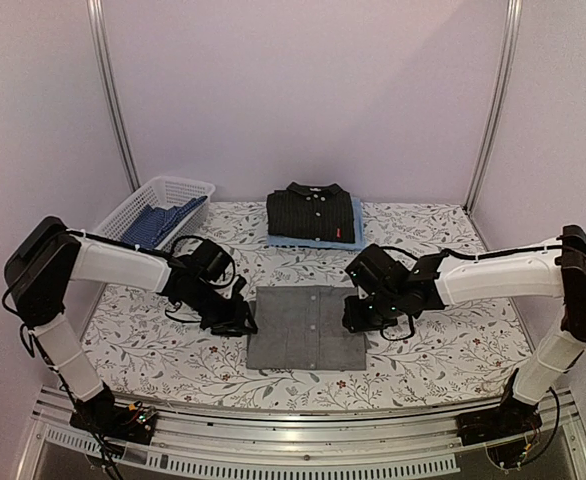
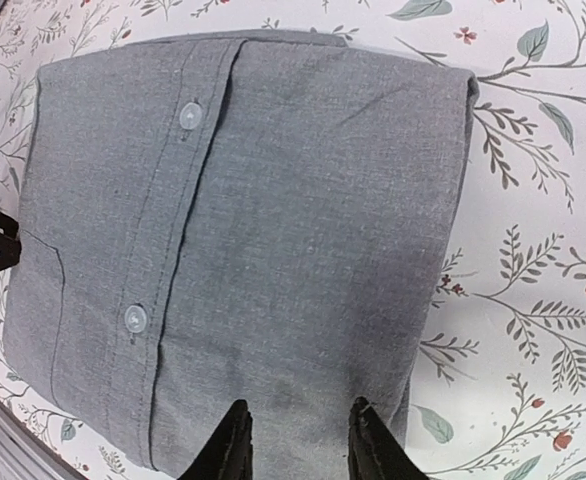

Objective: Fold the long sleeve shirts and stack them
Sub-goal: Pick up the square-folded shirt from the center of the board.

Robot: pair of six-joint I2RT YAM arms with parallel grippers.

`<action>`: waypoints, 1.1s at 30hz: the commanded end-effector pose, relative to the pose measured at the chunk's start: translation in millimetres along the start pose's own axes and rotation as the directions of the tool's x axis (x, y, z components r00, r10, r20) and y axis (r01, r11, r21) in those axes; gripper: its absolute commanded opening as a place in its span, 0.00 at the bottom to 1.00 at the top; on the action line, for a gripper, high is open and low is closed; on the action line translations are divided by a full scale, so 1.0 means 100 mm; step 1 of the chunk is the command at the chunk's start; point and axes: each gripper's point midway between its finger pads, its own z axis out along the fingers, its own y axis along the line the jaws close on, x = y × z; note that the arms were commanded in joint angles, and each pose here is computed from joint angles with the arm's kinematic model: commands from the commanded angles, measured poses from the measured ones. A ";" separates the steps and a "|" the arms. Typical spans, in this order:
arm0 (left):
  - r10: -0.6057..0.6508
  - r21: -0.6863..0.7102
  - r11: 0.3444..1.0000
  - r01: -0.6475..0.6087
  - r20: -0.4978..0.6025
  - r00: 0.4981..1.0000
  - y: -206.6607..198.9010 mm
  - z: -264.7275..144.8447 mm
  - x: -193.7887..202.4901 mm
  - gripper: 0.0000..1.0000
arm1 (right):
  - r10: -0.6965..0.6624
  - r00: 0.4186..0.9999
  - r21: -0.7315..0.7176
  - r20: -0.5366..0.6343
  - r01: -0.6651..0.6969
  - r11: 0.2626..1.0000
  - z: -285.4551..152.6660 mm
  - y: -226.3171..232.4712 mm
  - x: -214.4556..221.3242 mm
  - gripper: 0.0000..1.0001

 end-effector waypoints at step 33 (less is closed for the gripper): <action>0.017 -0.069 0.998 -0.014 0.048 0.999 -0.06 0.01 -0.11 0.00 | 0.025 1.000 0.012 0.011 -0.026 1.000 0.10 -0.12 -0.05 0.33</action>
